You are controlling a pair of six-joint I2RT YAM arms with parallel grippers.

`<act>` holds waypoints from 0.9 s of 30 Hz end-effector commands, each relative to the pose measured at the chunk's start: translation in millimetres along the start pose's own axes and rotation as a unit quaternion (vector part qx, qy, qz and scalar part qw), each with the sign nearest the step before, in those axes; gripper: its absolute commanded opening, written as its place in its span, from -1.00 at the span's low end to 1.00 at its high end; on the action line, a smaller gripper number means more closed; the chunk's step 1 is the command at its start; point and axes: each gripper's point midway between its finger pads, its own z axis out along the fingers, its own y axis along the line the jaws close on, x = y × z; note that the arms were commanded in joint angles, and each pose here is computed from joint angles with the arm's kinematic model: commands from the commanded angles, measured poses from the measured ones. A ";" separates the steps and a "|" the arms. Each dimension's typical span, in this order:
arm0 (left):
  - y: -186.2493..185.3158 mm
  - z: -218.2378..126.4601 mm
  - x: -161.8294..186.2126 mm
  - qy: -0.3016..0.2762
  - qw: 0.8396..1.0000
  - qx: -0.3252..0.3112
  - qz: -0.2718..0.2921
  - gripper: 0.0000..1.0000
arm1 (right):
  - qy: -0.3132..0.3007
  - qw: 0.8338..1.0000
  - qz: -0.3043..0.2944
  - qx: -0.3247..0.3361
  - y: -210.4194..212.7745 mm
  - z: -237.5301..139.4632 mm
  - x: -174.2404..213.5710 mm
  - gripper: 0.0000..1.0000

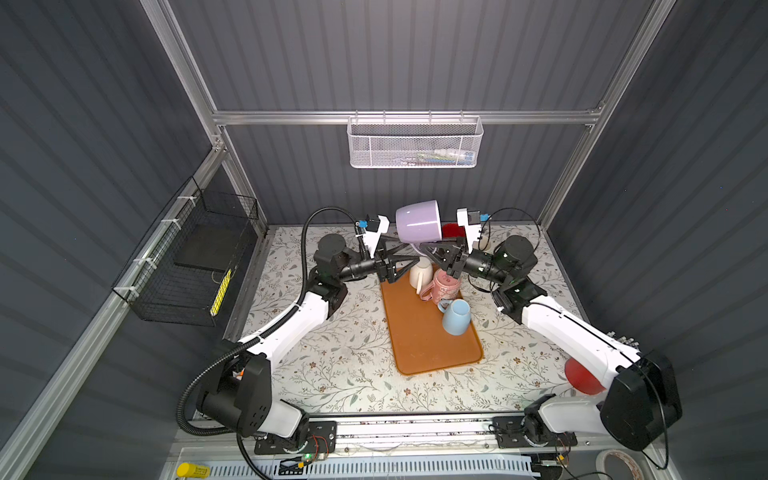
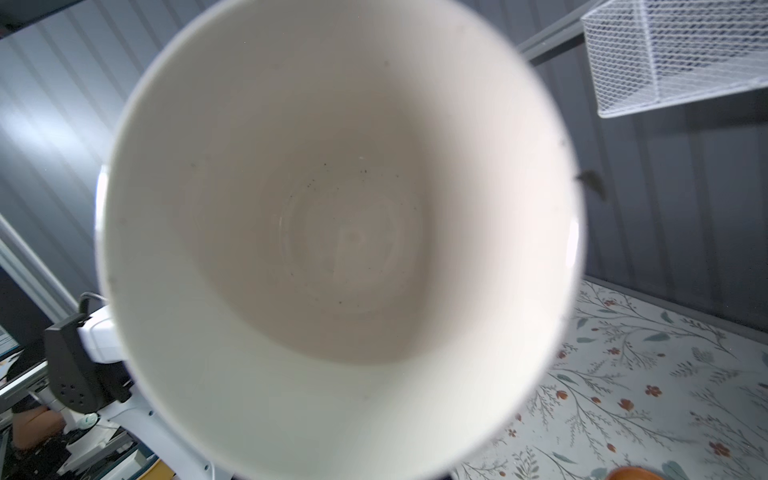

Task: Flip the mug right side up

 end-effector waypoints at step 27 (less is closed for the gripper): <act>56.5 -67.5 35.0 0.146 0.944 -0.297 0.012 1.00 | 0.065 0.971 0.016 0.228 -82.8 6.9 -21.8 -1.00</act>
